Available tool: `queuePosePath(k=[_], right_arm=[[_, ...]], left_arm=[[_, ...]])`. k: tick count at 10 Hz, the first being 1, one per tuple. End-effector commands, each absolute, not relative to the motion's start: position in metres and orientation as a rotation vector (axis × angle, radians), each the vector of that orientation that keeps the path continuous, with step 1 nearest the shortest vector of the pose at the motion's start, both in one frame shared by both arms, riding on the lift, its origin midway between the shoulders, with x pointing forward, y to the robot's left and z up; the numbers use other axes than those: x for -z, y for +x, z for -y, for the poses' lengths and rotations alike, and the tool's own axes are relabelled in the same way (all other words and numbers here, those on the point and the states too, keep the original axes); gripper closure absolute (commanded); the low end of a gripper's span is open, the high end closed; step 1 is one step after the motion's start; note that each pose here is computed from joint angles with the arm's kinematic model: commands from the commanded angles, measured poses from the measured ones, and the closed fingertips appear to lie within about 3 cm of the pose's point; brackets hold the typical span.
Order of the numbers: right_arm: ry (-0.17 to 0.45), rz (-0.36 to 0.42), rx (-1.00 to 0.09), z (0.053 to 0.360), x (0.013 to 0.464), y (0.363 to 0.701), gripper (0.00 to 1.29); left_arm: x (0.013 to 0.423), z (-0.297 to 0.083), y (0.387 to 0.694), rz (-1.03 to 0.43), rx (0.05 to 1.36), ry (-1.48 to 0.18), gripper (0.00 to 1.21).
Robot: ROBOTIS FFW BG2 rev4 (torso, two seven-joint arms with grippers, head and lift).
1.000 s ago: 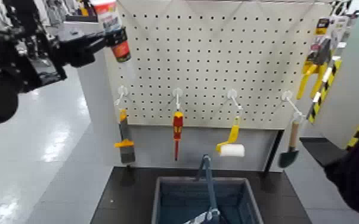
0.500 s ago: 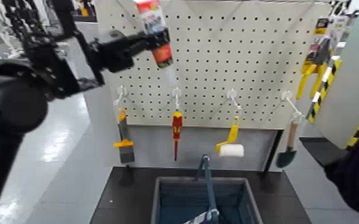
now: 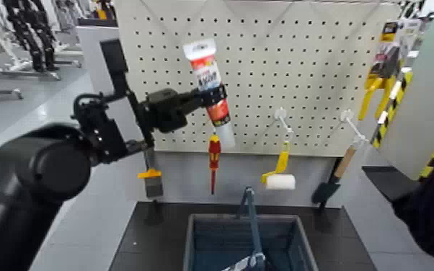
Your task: Put the red glue tube into the crate.
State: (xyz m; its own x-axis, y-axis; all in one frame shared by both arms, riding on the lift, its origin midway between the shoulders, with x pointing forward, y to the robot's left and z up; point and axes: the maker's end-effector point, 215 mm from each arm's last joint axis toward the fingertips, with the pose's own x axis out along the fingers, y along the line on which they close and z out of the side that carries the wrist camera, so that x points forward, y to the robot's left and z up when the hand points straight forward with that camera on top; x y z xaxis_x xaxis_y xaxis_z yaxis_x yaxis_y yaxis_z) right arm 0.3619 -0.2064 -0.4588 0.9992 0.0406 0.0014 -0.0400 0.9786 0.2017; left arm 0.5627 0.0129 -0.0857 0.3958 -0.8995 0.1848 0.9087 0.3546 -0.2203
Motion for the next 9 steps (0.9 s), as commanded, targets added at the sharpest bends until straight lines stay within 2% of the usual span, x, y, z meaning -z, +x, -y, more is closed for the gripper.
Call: queuePosePath(k=[1,5,9], right_arm=[[0.208,-0.004,-0.041,0.204,0.459,0.363,0.09],[0.208,-0.004,-0.043,0.204,0.459,0.363,0.09],[0.208,-0.002,-0.046,0.203,0.458,0.363,0.09]], left_arm=[[0.137,-0.004,0.559,-0.060,1.169,-0.359,1.20],[0.213,0.011,0.551,-0.189,1.195,-0.391,1.20],[0.262,0.021,0.539,-0.278,1.216,-0.403,1.20]])
